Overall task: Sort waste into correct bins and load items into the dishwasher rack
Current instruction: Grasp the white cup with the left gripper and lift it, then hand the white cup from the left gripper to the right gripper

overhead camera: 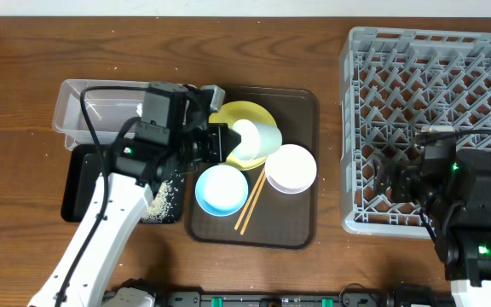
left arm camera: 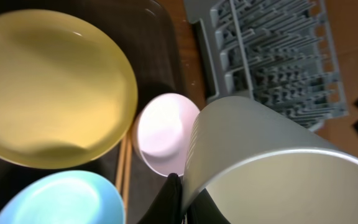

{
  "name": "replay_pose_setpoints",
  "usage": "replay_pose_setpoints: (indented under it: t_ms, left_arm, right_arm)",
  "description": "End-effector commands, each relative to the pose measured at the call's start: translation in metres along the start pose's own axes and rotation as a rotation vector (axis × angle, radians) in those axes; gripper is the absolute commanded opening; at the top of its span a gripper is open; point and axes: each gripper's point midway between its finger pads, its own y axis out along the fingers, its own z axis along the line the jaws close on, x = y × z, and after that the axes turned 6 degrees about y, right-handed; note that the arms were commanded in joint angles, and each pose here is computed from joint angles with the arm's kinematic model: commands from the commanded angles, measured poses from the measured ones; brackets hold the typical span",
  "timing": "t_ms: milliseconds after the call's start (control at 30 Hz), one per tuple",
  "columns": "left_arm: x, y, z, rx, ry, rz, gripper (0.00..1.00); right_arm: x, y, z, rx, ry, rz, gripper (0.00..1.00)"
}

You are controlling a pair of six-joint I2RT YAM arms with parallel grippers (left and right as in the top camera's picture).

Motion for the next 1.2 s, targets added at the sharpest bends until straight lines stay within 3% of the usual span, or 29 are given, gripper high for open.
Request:
replay_pose_setpoints:
  t_ms: [0, 200, 400, 700, 1167]
  left_arm:
    - [-0.002, -0.001, -0.016, -0.127, -0.038, 0.03, 0.06]
    - [0.001, -0.004, -0.036, -0.239, -0.017, 0.032, 0.06]
    - [0.001, -0.005, -0.043, -0.284, -0.042, 0.042, 0.06]
    - [0.008, -0.003, -0.058, -0.399, -0.132, 0.066, 0.06]
    - [0.007, 0.002, -0.087, -0.57, -0.144, 0.139, 0.06]
  right_arm:
    - [0.002, 0.0, 0.016, 0.085, 0.008, 0.017, 0.99]
    - [-0.011, 0.002, 0.058, 0.351, 0.03, 0.113, 0.99]
    - [-0.021, -0.005, 0.108, 0.739, 0.047, 0.222, 0.99]
    - [-0.011, -0.02, 0.143, 1.247, -0.017, 0.203, 0.99]
    - [-0.006, -0.008, 0.158, 1.37, -0.142, 0.15, 0.99]
